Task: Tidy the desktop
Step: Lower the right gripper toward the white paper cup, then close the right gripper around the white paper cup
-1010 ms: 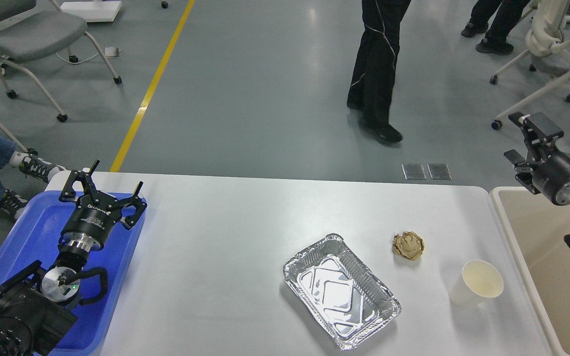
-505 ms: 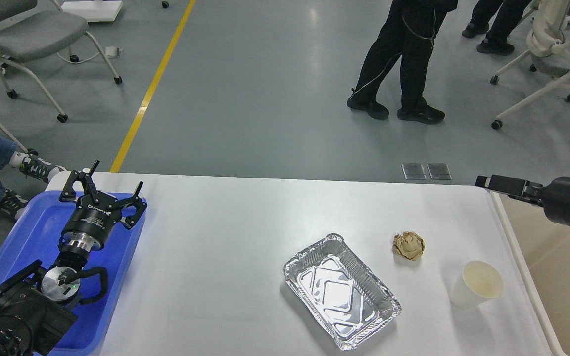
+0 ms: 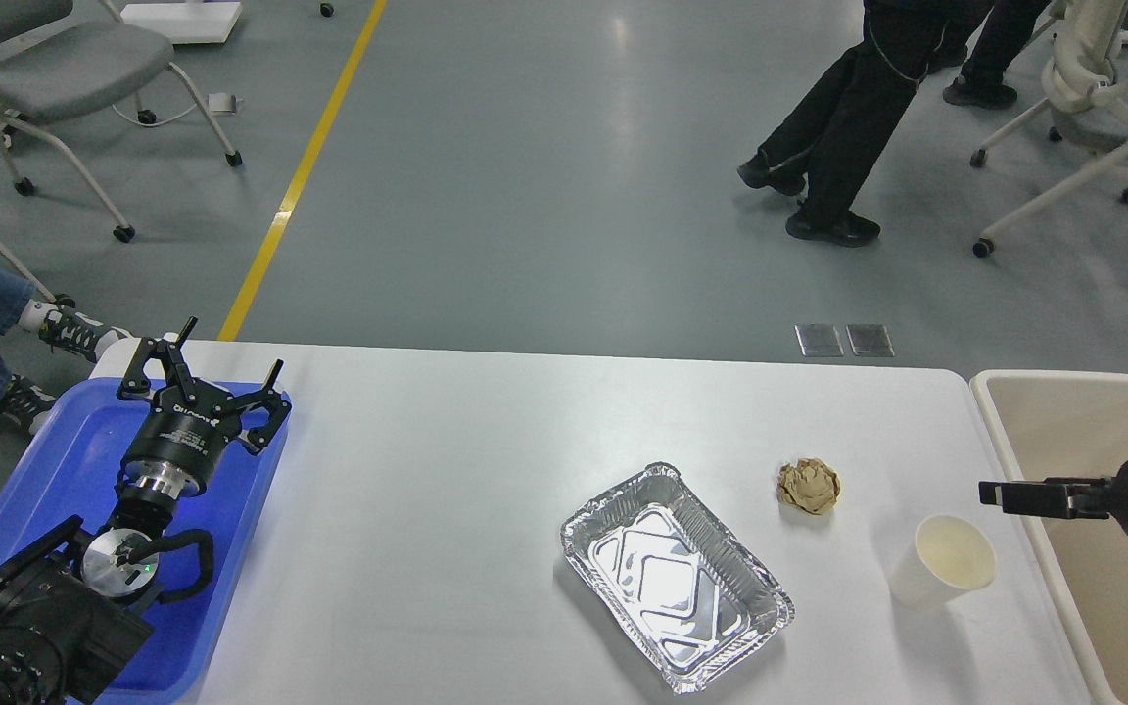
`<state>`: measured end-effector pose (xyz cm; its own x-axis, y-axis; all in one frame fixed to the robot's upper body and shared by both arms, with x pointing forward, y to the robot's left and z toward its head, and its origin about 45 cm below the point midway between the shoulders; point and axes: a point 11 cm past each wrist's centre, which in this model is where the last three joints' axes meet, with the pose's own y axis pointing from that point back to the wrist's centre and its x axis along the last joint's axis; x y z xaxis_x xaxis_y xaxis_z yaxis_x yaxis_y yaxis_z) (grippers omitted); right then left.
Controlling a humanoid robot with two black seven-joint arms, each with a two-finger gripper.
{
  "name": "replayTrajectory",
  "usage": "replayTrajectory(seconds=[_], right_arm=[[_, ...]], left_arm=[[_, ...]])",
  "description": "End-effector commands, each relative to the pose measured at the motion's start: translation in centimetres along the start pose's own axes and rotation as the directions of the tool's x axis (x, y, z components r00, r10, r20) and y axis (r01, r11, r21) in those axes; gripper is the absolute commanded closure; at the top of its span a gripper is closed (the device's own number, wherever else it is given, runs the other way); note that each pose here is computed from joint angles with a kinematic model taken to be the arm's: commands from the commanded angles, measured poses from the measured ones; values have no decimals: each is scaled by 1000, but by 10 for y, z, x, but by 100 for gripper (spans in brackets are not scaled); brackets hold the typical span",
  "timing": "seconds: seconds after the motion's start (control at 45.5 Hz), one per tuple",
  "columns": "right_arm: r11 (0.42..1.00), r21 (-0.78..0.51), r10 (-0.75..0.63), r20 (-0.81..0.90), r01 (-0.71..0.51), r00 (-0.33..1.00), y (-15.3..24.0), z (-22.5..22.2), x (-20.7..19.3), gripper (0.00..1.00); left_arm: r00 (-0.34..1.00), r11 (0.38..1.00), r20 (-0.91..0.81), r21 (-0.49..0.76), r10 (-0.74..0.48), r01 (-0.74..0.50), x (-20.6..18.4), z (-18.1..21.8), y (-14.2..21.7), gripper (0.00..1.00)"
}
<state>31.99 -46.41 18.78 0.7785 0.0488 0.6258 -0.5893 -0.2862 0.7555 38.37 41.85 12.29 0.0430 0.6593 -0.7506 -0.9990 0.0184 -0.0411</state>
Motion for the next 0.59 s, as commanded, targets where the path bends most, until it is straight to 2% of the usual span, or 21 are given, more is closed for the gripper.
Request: replayTrajectory(seconds=[0.0,0.285,0.571], right_arm=[[999,-24,-44,-23,44,999,-2,12,-41,0],[999,-34,9,41,-7,999,-6,14,-43,0],[1000,-16,-3,69,4,998,-29,4,-53,0]], left_arm=[[1000,1000,0,0,1,-1,0,0,0,0],[1000,1000,0,0,1,-1,0,0,0,0],[1000,1000,0,0,-1,1,0,0,0,0]])
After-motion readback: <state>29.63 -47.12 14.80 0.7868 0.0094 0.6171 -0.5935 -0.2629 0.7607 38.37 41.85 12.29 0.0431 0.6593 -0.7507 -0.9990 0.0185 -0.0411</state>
